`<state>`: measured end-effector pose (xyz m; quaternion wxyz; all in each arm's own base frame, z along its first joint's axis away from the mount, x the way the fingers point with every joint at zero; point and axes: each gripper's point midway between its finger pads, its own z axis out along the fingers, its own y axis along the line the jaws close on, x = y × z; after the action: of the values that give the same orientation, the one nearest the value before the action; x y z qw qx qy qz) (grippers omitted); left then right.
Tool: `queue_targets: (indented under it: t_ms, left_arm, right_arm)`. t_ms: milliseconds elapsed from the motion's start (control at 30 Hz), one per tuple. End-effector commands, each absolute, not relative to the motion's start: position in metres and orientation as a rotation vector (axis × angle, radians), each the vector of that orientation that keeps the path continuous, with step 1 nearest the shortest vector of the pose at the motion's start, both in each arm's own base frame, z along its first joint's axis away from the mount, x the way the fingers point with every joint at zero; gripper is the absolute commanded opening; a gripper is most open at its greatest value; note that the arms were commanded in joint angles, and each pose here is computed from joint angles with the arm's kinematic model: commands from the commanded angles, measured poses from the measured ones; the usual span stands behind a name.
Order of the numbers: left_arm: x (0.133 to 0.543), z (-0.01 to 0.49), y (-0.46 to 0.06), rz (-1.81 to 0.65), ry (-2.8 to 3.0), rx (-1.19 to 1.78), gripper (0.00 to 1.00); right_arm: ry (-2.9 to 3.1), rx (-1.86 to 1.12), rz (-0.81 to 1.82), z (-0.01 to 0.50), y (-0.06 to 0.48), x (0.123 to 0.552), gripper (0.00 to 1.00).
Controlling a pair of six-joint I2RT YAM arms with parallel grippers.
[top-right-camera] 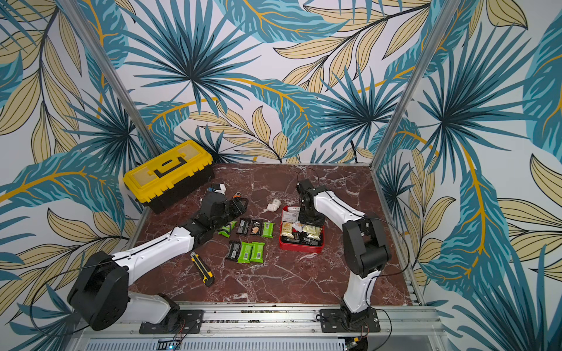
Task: Take the cookies out of the storage box
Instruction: Pick up the cookie from the storage box.
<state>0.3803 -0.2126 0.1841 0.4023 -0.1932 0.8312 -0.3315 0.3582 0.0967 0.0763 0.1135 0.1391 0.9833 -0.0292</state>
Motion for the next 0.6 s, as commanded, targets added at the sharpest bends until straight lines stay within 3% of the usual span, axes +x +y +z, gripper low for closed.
queue_targets:
  t_ms: [0,300,567]
  left_arm:
    - [0.388,0.205,-0.215,-0.858,2.055,-0.490,0.55]
    - [0.384,0.198,-0.212,-0.857,2.067,-0.527,0.55]
    - [0.375,0.182,-0.192,-0.787,2.080,-0.638,0.55]
  right_arm:
    - [2.874,0.399,-0.029,0.090,0.099,0.346,0.42]
    - [2.806,0.283,0.089,0.132,0.118,0.319,0.42]
    - [2.804,0.038,0.114,0.148,0.170,0.292,0.42]
